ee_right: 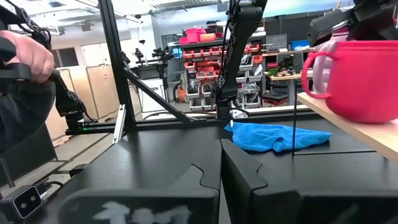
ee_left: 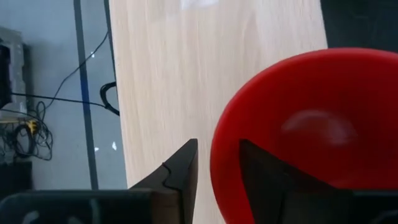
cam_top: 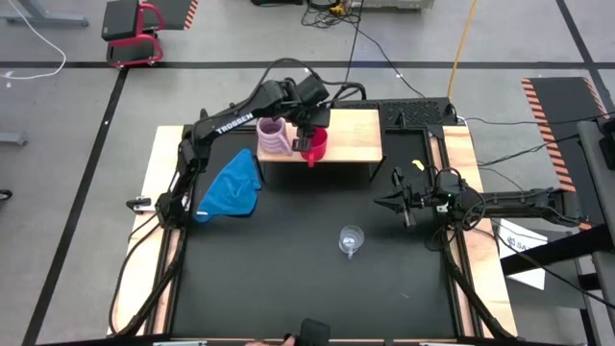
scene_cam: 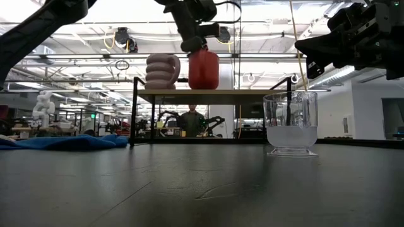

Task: Stack small to large cups/mugs on shelf
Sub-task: Put the transparent mug on the shelf

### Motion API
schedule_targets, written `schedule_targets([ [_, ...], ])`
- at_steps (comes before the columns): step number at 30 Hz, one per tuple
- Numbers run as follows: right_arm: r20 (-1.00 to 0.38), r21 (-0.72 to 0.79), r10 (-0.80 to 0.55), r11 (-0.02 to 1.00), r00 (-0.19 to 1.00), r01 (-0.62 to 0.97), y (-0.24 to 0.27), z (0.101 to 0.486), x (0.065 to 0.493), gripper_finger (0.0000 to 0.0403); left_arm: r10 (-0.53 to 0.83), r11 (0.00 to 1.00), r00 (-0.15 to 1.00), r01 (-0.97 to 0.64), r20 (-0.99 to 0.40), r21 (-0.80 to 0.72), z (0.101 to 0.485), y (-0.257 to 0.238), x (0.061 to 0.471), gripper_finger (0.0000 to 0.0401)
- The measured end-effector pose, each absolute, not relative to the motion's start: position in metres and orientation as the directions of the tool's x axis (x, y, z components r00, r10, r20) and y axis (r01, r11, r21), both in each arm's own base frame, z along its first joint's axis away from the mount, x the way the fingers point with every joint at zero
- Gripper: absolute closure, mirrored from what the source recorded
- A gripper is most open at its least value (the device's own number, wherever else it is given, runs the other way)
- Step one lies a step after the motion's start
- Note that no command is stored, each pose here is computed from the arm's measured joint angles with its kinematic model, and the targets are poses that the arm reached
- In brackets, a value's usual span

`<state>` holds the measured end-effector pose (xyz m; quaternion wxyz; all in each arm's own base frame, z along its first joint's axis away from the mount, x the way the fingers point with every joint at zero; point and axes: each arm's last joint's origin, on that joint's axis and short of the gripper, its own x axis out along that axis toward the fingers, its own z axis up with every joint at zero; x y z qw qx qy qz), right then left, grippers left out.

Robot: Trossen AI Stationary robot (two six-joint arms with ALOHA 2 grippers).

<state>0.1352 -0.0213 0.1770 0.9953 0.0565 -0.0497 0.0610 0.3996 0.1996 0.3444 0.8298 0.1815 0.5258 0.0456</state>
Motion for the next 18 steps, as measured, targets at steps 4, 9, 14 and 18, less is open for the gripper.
schedule_targets([
  [4, 0.105, 0.112, 0.116, 0.986, 0.988, -0.128, -0.021, 0.177, 0.135, 0.0403, 0.288, 0.924, 0.435, 0.106, -0.853, 0.366, 0.346, 0.195, 0.401, 0.0284],
  [9, 0.105, 0.132, 0.116, 0.983, 0.988, -0.13, -0.021, 0.177, 0.135, 0.0403, 0.287, 0.925, 0.435, 0.107, -0.854, 0.365, 0.346, 0.191, 0.403, 0.0283],
  [14, 0.104, 0.133, 0.116, 0.983, 0.988, -0.13, -0.021, 0.177, 0.135, 0.0403, 0.286, 0.926, 0.434, 0.103, -0.854, 0.363, 0.346, 0.188, 0.404, 0.0283],
  [18, 0.103, 0.133, 0.116, 0.983, 0.988, -0.13, -0.021, 0.177, 0.135, 0.0403, 0.288, 0.929, 0.436, 0.089, -0.852, 0.36, 0.348, 0.187, 0.403, 0.0283],
])
